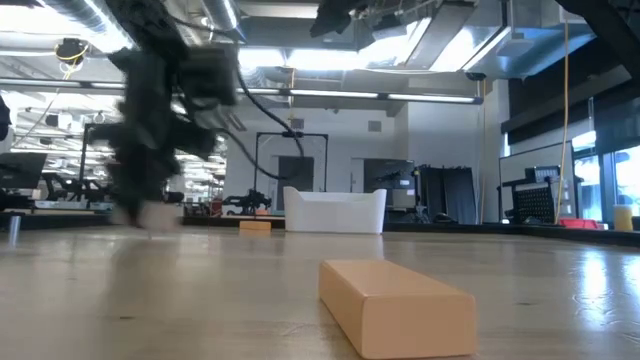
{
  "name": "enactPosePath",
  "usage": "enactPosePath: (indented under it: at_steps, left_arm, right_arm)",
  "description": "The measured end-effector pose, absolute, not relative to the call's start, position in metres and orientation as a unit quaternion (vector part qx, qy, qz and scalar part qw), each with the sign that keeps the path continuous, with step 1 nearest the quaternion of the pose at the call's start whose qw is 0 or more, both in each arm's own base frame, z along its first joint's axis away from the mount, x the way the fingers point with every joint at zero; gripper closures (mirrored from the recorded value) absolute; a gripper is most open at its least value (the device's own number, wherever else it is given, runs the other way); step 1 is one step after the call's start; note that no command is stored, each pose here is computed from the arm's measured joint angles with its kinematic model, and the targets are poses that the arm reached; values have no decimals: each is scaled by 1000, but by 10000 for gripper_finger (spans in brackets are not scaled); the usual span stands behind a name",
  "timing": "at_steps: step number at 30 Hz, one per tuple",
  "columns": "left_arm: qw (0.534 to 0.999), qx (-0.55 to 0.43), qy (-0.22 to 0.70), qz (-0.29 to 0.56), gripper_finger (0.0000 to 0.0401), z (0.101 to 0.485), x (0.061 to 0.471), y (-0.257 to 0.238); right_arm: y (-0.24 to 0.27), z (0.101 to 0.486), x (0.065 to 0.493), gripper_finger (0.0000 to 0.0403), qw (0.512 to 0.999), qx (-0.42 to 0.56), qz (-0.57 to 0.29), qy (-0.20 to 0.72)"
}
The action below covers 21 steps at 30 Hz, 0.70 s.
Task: Sort & place blocks by color
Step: Put the white block into the transparent bin
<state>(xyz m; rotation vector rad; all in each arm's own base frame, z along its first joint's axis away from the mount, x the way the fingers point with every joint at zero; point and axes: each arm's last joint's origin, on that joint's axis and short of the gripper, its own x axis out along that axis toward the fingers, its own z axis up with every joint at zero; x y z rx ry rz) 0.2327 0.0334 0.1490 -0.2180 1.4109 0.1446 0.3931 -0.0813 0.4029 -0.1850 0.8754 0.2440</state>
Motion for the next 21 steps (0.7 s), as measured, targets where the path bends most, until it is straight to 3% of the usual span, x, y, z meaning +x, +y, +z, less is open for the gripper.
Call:
enactPosePath:
  at_steps: [7,12,21]
  left_arm:
    - [736,-119,664,56,281,206,196,10]
    - [747,-139,649,37,281,241,185,-19]
    - [708,-201,674,-61,281,261,160,-100]
  right_arm:
    - [-68,414,380,238,888,-113,140,423]
    - [-64,422,376,238,892,-127,144,408]
    - [-64,422,375,238,892,-128,144,408]
